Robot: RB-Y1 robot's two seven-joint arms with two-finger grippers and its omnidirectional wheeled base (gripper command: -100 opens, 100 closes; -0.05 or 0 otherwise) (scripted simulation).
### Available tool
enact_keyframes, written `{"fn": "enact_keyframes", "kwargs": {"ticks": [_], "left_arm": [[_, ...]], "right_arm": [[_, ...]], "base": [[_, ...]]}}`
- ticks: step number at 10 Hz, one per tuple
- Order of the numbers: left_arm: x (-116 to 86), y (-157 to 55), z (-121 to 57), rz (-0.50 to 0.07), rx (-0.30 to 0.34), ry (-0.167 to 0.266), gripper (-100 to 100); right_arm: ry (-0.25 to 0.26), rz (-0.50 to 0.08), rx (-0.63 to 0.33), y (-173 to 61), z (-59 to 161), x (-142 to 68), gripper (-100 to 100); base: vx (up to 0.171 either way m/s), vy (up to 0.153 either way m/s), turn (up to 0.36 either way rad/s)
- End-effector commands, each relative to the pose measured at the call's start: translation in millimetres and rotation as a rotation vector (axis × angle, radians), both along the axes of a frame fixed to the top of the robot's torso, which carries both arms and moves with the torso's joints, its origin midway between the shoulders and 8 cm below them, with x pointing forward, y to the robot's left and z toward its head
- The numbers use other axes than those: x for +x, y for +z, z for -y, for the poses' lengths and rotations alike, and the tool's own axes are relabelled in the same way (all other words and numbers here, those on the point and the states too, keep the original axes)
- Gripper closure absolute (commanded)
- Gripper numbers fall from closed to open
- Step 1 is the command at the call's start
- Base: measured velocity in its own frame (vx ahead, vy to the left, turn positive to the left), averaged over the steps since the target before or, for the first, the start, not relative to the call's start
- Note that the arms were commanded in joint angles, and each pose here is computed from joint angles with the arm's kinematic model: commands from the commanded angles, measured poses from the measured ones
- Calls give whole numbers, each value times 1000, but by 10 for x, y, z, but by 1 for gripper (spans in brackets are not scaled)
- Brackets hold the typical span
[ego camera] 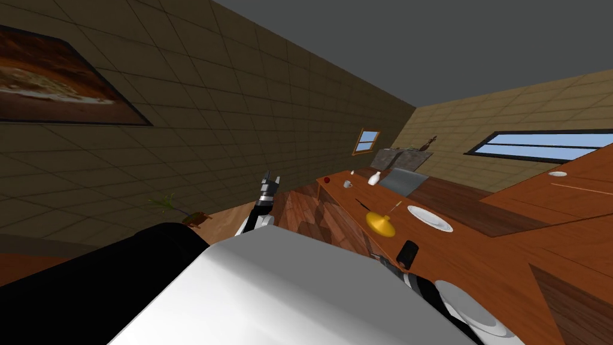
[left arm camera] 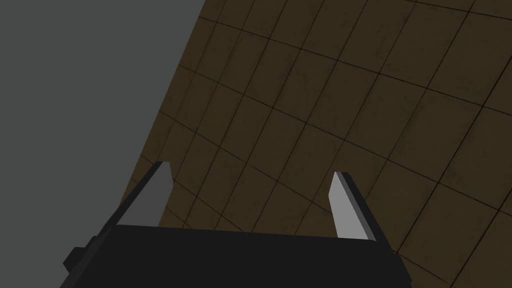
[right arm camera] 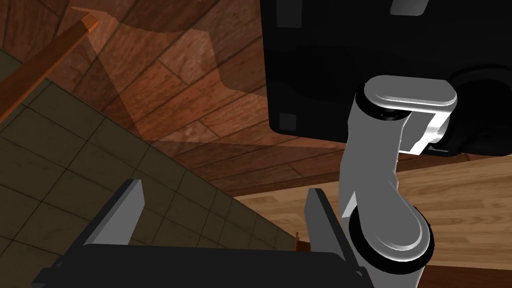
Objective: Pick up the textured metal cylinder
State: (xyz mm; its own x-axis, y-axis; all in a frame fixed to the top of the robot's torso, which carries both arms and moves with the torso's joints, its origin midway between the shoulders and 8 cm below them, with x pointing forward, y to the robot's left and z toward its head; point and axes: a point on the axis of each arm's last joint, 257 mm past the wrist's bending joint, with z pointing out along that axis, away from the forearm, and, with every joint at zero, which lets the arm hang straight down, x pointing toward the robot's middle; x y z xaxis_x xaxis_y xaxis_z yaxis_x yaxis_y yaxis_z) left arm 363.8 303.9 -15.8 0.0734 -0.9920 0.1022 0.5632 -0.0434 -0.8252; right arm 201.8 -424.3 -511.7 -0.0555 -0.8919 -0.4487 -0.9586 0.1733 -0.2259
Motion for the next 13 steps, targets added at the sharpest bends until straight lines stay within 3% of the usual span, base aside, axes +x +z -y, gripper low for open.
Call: {"fn": "enact_keyframes", "kwargs": {"ticks": [1,13], "left_arm": [[0,0,0,0,0,0,0],[0,0,0,0,0,0,0]], "right_arm": [[37,-20,-61,-37,208,-62,-100],[271,-158,-397,-50,1326,-353,-100]], "base": [[-13,-42,184],[-16,-69,145]]}}
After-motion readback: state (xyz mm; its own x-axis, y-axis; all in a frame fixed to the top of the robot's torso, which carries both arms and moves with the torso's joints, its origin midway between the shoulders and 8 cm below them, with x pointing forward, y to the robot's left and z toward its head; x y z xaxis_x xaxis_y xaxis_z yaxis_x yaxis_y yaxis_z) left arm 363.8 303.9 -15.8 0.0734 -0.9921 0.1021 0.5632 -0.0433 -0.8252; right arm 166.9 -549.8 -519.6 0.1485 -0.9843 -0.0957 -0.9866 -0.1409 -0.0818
